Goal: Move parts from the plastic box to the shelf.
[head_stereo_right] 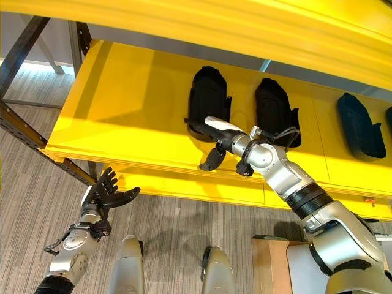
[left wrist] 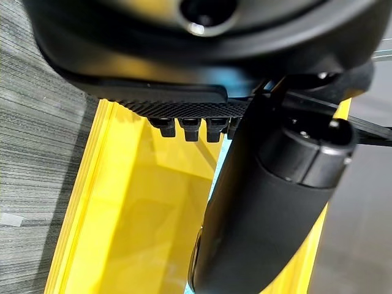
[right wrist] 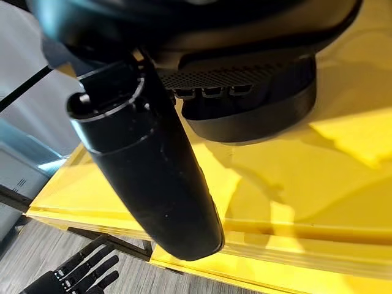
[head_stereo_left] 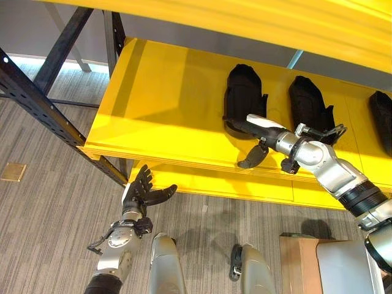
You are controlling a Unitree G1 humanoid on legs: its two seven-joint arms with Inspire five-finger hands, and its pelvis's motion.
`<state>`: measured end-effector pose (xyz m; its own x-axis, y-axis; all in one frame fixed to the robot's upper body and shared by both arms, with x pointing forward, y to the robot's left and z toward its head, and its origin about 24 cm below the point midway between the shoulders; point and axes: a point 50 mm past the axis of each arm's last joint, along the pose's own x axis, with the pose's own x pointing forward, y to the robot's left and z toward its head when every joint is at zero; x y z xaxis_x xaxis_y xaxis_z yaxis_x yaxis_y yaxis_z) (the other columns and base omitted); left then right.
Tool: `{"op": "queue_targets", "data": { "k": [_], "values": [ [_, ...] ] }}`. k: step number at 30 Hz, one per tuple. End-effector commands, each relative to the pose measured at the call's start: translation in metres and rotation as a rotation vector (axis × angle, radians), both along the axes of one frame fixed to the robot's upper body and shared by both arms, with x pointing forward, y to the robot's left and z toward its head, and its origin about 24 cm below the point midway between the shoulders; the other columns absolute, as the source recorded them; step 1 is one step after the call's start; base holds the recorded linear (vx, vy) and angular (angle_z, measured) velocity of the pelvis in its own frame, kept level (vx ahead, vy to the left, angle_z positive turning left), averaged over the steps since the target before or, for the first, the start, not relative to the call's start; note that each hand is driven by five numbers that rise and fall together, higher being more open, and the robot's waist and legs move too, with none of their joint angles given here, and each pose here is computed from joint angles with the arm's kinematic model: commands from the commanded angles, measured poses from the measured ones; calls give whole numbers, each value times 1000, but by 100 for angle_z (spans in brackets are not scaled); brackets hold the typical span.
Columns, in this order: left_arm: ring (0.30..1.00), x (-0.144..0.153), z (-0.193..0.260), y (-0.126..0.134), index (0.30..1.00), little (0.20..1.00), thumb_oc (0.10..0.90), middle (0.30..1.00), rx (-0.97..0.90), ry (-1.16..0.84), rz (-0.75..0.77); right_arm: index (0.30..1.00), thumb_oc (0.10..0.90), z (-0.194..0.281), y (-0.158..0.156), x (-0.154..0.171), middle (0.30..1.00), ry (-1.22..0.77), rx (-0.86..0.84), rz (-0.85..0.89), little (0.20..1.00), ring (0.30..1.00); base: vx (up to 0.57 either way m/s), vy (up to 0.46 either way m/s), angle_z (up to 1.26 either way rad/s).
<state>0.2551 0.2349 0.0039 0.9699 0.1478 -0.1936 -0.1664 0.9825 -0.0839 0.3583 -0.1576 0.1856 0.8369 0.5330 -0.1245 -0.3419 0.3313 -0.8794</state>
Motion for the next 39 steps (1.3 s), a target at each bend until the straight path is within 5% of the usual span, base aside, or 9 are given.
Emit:
{"op": "queue_targets", "data": {
  "k": [1, 19, 39],
  "values": [
    [1000, 14, 33, -2, 1000, 1000, 900, 1000, 28, -167, -50, 1000, 900, 65, 11, -2, 1000, -205, 82, 74, 1000, 1000, 0, 0, 0],
    [1000, 10, 29, 5, 1000, 1000, 900, 1000, 27, -150, -31, 1000, 900, 119, -2, -24, 1000, -387, 58, 99, 1000, 1000, 0, 0, 0],
    [1000, -8, 14, 14, 1000, 1000, 900, 1000, 28, -94, 16, 1000, 900, 140, -89, -36, 1000, -606, 602, -198, 1000, 1000, 1, 1, -1]
  ]
}}
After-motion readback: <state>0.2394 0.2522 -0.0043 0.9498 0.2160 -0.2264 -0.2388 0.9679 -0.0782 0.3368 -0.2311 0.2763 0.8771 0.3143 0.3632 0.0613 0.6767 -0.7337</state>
